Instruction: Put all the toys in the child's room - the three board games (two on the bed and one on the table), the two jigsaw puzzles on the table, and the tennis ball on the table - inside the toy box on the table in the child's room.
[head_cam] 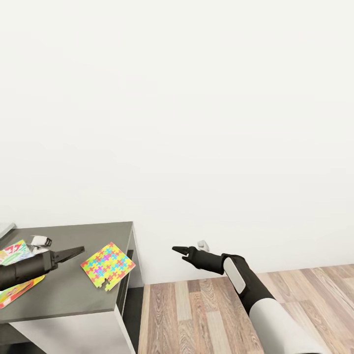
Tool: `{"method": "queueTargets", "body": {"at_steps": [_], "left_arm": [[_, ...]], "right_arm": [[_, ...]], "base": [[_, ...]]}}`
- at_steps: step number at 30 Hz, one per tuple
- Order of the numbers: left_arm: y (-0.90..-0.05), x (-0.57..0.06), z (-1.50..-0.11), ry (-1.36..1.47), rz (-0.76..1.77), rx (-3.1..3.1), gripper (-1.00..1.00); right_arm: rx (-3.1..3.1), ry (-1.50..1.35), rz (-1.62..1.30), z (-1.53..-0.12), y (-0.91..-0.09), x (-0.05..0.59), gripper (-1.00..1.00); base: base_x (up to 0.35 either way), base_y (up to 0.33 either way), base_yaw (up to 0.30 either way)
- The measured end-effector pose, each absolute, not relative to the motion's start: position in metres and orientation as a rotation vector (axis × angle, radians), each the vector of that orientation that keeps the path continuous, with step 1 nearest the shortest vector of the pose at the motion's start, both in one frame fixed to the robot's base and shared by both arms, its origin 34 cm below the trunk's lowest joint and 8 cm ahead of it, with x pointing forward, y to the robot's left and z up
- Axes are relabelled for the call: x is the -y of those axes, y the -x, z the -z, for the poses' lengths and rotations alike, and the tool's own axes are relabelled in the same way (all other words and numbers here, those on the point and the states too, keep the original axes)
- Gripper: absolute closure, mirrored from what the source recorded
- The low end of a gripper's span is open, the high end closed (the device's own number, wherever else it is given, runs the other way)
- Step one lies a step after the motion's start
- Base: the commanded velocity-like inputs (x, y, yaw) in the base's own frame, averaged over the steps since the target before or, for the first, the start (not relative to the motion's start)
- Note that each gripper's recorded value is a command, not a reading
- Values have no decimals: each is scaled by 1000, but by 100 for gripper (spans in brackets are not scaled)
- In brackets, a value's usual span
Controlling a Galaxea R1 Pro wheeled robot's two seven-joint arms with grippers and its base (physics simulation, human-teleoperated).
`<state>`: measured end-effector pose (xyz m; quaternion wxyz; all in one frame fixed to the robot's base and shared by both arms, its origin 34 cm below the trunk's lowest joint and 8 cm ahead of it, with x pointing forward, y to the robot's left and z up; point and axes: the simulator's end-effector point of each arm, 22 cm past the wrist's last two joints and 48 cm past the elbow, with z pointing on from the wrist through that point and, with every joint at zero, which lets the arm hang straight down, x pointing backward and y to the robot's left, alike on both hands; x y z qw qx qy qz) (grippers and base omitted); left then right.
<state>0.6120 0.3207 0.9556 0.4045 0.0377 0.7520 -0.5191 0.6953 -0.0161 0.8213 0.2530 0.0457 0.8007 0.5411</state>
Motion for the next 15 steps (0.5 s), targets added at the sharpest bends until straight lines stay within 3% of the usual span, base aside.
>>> {"method": "queueTargets", "body": {"at_steps": [15], "left_arm": [[-595,-296,-968,-171,1359,-1857,-100]], "right_arm": [[-2194,-125,-1457,-817,-694,15,-100]], "base": [[52,94,0]]}}
